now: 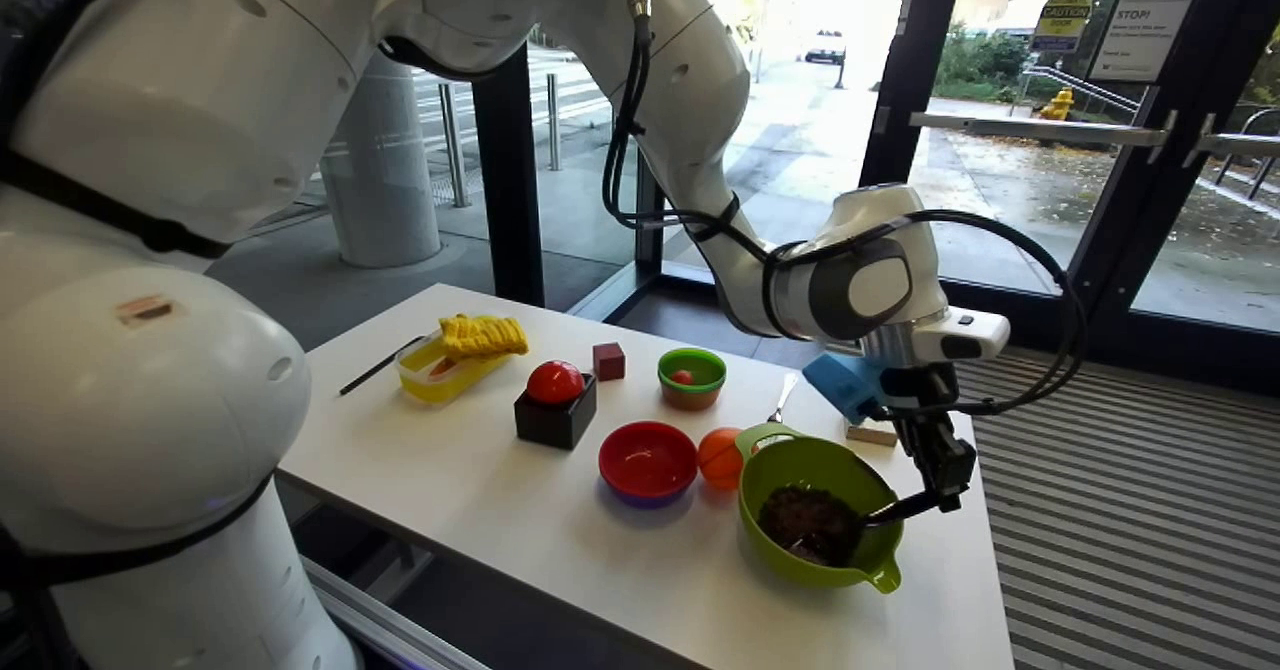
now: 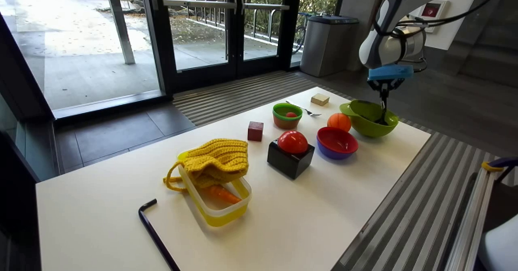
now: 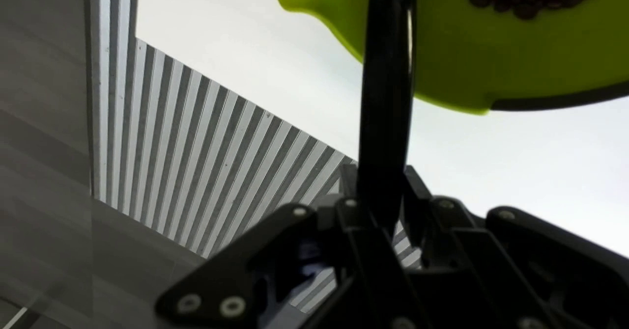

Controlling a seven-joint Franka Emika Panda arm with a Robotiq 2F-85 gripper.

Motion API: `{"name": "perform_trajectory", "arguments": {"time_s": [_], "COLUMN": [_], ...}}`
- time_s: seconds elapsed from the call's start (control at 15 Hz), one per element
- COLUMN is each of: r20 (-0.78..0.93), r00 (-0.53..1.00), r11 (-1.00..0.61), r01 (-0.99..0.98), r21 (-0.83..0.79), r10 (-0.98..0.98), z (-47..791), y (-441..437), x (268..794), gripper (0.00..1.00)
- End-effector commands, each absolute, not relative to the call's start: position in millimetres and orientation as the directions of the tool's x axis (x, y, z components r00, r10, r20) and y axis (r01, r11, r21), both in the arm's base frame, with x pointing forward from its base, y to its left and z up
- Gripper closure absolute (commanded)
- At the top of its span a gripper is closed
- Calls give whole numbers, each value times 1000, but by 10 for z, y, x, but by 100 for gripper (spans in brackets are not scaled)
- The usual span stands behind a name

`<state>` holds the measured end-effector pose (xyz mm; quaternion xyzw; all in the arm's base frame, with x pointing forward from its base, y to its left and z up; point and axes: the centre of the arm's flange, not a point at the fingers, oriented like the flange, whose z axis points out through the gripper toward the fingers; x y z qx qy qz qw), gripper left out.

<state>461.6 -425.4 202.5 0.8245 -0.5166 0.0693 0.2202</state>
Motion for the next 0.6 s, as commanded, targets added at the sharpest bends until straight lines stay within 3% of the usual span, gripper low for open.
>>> {"name": "perform_trajectory", "arguments": {"time_s": [0.0,0.53], "r20": [327,263], "r00": [453,473], "r11": [-336,-317], "r01": [-872,-825], "r21": [355,469], "r10": [-830,-841], "z": [2142,2188], "y": [-4235,-4230], "x": [4742,4932], "gripper": [94,94]}}
